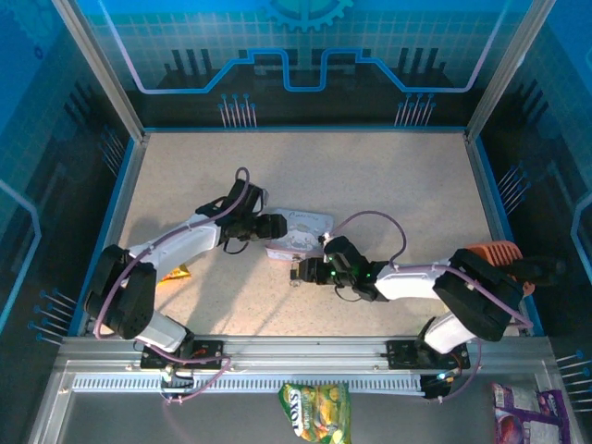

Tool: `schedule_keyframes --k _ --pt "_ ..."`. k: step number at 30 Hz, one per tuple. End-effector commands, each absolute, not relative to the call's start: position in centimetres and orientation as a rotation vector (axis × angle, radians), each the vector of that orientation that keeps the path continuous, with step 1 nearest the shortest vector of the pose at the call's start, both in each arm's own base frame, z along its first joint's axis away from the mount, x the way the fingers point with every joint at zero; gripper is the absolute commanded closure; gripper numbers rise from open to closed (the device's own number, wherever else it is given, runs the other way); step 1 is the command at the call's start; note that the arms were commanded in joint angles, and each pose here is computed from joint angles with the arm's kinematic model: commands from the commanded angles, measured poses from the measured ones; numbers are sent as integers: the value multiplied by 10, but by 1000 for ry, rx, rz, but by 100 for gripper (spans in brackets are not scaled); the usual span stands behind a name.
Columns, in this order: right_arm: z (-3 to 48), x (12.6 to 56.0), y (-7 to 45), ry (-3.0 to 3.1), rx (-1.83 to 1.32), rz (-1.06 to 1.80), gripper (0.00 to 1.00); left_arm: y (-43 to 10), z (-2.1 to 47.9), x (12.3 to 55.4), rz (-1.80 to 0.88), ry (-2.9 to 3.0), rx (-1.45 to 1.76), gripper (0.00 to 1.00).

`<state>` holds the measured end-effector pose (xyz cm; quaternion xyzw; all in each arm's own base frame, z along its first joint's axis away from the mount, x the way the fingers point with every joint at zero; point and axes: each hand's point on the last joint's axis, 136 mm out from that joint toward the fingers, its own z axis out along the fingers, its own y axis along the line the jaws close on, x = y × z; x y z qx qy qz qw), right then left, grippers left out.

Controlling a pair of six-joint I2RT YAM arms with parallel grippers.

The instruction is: Unlock the padlock with the key

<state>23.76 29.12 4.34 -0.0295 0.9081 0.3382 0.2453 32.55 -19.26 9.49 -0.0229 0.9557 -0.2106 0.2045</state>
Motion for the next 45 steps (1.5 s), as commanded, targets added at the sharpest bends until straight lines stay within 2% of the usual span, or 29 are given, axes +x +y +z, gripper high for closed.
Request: schedule_keyframes --k 1,5,9,14,21,30,45 --pt "56 261 295 2433 -100 979 52 -202 91 324 -658 2690 -39 25" --pt "70 276 301 2373 -152 1087 54 -207 83 322 -707 2708 -61 28" --pt "69 277 296 2360 -149 1066 56 -202 73 321 -676 2720 -124 28" --pt "63 270 298 2323 -109 1115 66 -197 62 321 -646 2730 -198 27" --pt "53 263 311 2301 -107 1062 66 -198 60 322 -668 2719 -246 27" --pt "39 266 298 2321 -57 922 66 -198 59 322 -680 2715 -272 28" --pt "27 268 316 2321 -58 993 72 -199 53 317 -704 2724 -301 29"
